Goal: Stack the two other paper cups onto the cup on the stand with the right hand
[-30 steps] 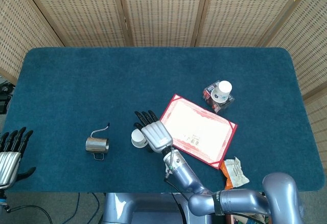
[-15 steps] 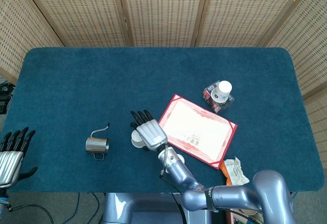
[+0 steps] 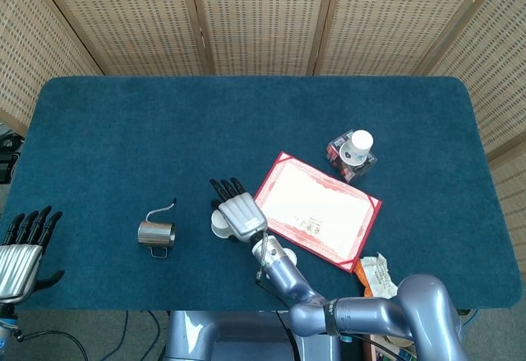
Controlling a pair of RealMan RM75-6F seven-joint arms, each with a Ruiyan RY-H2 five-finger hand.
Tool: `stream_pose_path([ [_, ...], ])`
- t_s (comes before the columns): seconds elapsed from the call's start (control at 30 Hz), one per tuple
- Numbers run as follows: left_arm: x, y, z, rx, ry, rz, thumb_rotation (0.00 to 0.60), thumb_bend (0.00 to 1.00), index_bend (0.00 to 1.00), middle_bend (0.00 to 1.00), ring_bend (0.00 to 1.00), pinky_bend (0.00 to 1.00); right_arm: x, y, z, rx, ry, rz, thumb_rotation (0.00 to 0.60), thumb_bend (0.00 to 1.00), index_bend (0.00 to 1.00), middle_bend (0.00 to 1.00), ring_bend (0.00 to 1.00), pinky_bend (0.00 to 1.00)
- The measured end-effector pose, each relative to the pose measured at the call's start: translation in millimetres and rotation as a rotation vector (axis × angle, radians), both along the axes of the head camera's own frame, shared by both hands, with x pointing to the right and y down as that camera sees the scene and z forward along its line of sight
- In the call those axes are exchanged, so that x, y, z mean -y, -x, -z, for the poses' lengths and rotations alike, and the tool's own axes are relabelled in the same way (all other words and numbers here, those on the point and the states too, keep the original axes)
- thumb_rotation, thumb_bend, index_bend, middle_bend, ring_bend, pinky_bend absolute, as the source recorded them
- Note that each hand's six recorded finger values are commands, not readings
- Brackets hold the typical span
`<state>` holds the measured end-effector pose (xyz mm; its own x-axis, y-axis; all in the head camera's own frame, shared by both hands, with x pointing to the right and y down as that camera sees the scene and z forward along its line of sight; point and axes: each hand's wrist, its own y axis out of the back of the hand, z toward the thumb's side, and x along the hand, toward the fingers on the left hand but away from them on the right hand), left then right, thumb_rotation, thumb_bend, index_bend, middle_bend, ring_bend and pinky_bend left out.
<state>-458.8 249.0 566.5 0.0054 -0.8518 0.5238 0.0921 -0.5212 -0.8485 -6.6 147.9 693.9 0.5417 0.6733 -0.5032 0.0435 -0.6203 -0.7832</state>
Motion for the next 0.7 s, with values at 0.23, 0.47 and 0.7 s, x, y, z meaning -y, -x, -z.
stream_pose_path([
  [0.23,-0.5,-1.7,-0.4,-0.003,0.002,-0.005,0.6,0.19,0.0,0.0,0.0,0.0,-1.3,0.8,1.3,0.003,-0.013,0.001,0.6,0.1,0.44,0.02,0.0,0.0],
  [0.47,-0.7,-3.1,0.2,-0.005,0.0,-0.008,0.6,0.19,0.0,0.0,0.0,0.0,-1.1,-0.9,5.8,0.0,-0.023,0.003,0.6,0.1,0.47,0.04,0.0,0.0],
  [0.7,-1.0,-4.1,0.1,-0.007,0.001,-0.011,0.6,0.19,0.0,0.0,0.0,0.0,-3.0,-4.2,4.1,-0.01,-0.014,0.004,0.6,0.1,0.48,0.05,0.0,0.0],
])
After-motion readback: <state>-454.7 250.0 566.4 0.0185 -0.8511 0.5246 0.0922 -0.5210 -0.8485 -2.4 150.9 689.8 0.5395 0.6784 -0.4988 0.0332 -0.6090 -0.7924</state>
